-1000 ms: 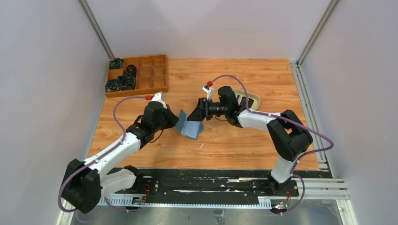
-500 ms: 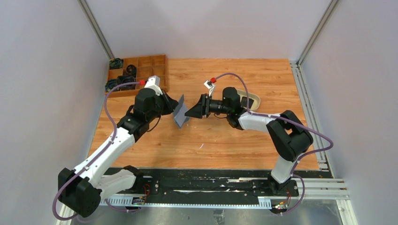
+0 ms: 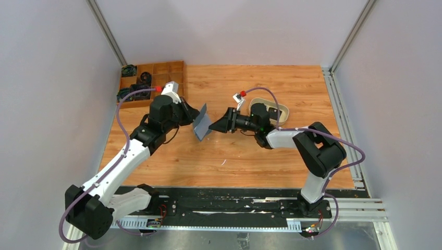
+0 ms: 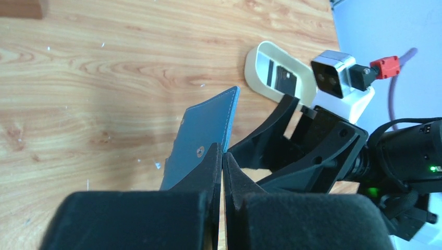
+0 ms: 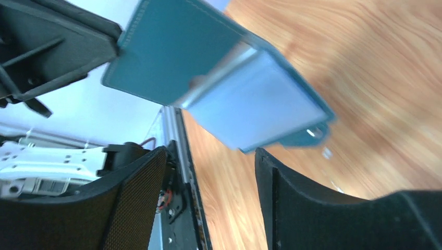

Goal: Take the credit cards out of the card holder

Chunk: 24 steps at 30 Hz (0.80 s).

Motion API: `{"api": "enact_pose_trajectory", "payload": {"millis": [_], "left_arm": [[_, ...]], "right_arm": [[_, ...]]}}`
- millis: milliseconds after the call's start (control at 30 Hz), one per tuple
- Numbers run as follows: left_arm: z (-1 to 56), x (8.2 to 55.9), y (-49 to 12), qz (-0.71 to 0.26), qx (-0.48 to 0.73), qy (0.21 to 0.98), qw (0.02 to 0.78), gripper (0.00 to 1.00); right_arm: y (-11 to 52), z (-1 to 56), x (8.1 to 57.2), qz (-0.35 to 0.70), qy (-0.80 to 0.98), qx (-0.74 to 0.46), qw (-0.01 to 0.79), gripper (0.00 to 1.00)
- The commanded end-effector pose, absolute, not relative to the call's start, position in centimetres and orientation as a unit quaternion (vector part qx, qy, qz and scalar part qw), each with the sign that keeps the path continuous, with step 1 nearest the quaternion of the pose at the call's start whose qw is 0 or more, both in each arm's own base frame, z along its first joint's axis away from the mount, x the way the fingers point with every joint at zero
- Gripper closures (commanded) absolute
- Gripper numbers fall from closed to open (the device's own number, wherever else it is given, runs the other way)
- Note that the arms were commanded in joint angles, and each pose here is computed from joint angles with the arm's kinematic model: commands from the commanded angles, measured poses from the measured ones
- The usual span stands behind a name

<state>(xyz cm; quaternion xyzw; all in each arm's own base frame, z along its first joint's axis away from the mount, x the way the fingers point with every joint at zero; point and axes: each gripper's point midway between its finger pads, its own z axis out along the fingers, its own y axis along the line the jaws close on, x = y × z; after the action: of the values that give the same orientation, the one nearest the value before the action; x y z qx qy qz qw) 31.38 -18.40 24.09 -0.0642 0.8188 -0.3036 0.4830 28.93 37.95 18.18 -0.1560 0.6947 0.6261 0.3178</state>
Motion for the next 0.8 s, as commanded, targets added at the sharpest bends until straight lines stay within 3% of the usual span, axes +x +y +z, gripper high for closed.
{"api": "enact_pose_trajectory", "payload": {"millis": [0, 233, 767], "left_arm": [[21.3, 31.4, -18.6, -0.301, -0.069, 0.832, 0.461, 1.00], [15.5, 30.8, -17.5, -0.260, -0.073, 0.861, 0.431, 1.00], [7.9, 29.2, -13.8, -0.175, -0.120, 0.899, 0.384, 1.00]], "right_arm": [[33.8, 15.4, 30.7, 0.547, 0.744, -0.124, 0.363, 0.32], [30.1, 13.8, 30.5, 0.443, 0.797, -0.150, 0.383, 0.29], [29.0, 12.3, 29.0, 0.416, 0.818, -0.179, 0.355, 0.29]]}}
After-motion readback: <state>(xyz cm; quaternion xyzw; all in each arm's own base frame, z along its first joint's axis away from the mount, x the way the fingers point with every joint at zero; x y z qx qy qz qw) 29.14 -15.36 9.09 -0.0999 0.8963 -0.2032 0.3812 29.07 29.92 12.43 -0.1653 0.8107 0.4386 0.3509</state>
